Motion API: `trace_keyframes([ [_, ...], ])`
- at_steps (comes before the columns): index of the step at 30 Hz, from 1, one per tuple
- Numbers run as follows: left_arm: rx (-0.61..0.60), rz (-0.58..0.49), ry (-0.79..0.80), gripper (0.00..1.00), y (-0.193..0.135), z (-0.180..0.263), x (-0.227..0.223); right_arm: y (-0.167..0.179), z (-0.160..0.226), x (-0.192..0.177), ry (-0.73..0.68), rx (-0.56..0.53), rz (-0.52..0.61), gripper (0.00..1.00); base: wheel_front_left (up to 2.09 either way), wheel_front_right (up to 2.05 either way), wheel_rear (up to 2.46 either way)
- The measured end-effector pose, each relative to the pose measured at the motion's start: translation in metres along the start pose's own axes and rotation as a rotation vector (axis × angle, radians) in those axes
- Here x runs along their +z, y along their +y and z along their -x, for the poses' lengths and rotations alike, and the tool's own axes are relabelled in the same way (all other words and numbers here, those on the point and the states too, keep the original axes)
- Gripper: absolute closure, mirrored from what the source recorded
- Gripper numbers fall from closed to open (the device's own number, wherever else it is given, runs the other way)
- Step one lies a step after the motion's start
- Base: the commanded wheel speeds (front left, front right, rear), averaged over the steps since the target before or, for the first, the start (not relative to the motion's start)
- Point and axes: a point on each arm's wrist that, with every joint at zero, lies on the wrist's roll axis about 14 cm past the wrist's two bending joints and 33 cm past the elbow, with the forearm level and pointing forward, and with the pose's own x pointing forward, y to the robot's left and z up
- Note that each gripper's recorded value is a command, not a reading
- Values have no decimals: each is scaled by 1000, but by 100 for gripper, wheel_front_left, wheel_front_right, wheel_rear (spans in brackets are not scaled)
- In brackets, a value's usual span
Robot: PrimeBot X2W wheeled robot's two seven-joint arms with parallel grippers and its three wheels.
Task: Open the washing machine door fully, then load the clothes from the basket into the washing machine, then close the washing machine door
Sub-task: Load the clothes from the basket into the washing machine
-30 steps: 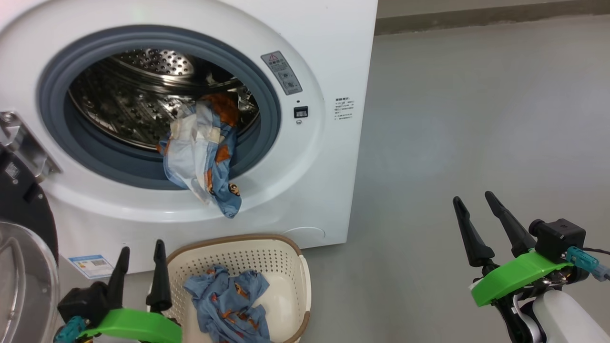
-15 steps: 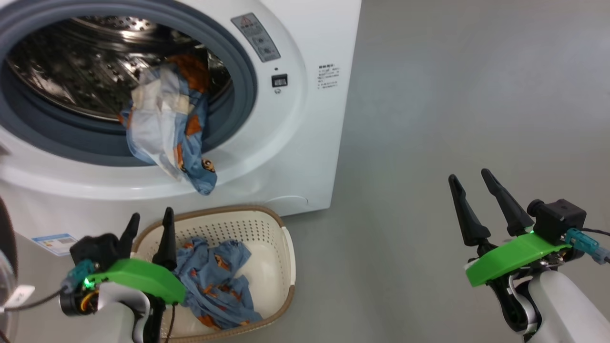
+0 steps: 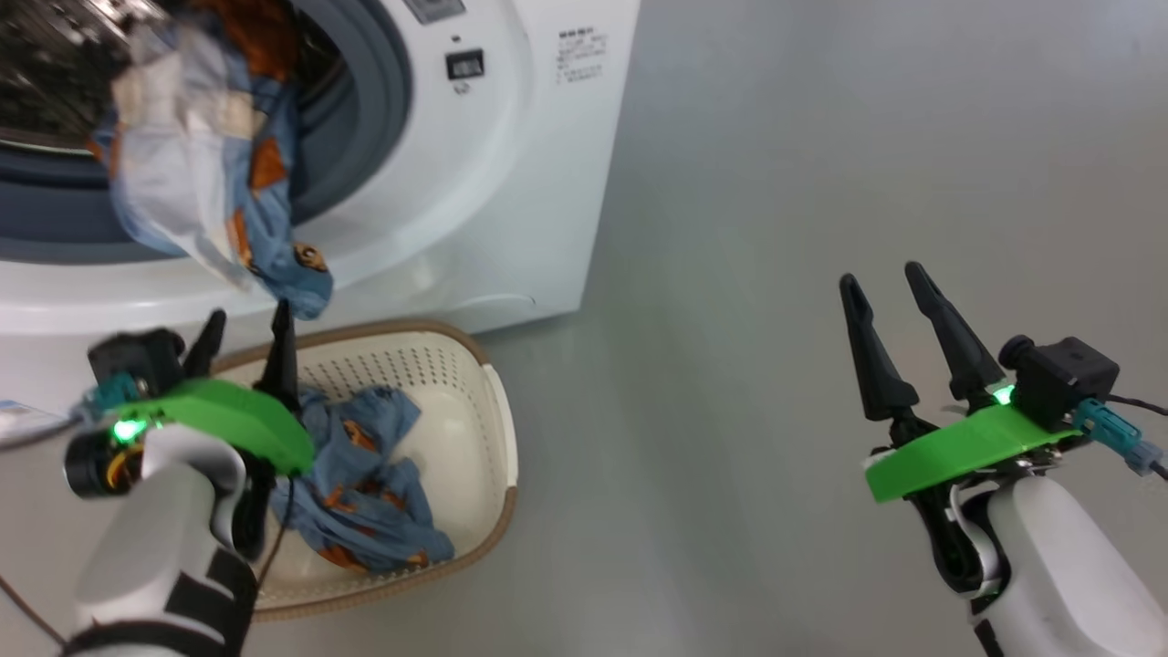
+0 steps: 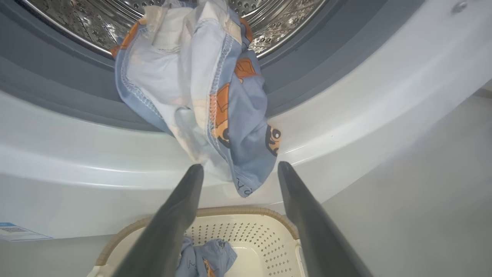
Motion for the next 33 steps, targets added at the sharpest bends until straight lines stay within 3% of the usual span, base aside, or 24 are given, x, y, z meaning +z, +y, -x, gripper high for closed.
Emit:
trace_keyframes([
  [9,1,25,95,0,2,-44,-19,-13,-8,-22,44,-46,7,0,0,0,0],
  [15,77,44,153,0,27,-60,-32,-22,-12,-26,51,-77,7,0,0,0,0],
  [27,108,97,85,0,36,-80,-18,-31,-11,-37,79,-102,11,0,0,0,0],
  [28,109,97,82,22,36,-80,-17,-31,-12,-38,80,-100,11,0,0,0,0],
  [29,110,98,78,56,37,-79,-17,-30,-12,-38,80,-98,10,0,0,0,0],
  [30,109,97,77,100,37,-79,-16,-30,-13,-38,80,-96,9,0,0,0,0],
  [33,105,91,74,100,36,-77,-14,-27,-14,-38,78,-89,7,0,0,0,0],
])
